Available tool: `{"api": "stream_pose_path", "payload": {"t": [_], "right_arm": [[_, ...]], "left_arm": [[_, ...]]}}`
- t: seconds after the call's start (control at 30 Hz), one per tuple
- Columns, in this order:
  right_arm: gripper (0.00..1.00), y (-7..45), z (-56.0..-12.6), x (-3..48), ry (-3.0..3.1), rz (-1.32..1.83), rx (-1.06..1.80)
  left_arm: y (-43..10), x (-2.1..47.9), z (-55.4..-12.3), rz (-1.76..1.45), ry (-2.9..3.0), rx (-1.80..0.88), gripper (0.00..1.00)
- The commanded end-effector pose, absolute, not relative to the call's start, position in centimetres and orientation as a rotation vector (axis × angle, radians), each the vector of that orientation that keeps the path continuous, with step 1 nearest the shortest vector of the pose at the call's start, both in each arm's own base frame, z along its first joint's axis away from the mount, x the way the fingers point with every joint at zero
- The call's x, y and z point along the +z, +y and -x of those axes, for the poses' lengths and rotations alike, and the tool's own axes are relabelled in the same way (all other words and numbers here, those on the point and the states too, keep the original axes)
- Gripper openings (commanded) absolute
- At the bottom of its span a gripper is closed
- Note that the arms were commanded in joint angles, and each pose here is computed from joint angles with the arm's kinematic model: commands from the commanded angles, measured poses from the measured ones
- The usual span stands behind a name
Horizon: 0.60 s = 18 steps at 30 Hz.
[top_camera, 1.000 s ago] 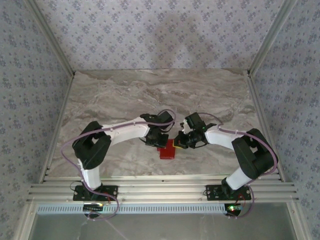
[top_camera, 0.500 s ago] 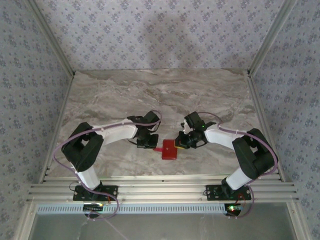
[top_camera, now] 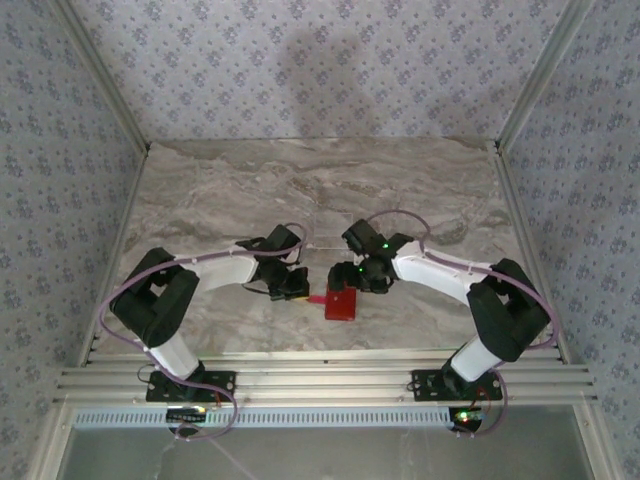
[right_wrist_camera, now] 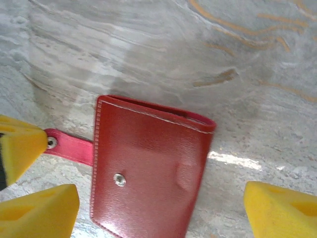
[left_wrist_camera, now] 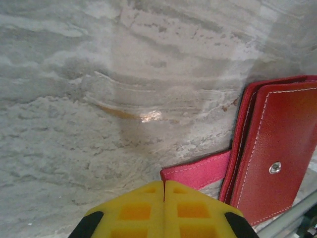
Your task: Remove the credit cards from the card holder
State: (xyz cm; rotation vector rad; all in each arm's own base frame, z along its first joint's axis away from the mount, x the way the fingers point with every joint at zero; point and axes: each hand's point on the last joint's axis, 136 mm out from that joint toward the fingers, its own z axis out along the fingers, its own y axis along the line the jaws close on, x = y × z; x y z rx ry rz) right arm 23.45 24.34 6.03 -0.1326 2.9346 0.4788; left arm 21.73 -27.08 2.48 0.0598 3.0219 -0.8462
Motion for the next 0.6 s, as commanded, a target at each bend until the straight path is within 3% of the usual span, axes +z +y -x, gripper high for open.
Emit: {"api": "stream_pose_path", "payload": {"t": [0.0,0.57], "right_arm": [[0.91,23.1,-23.4,5.6,2.969,0.094,0.252],[0.94,24.1,-22.6,2.7,3.012,0.09,-0.074]], "left_arm": [[-27.6,2.7,-21.1,-0.059,3.013,-0.952,0.03],[-26.9,1.9,-20.7,0.015,3.008,-1.014,0.04]]}}
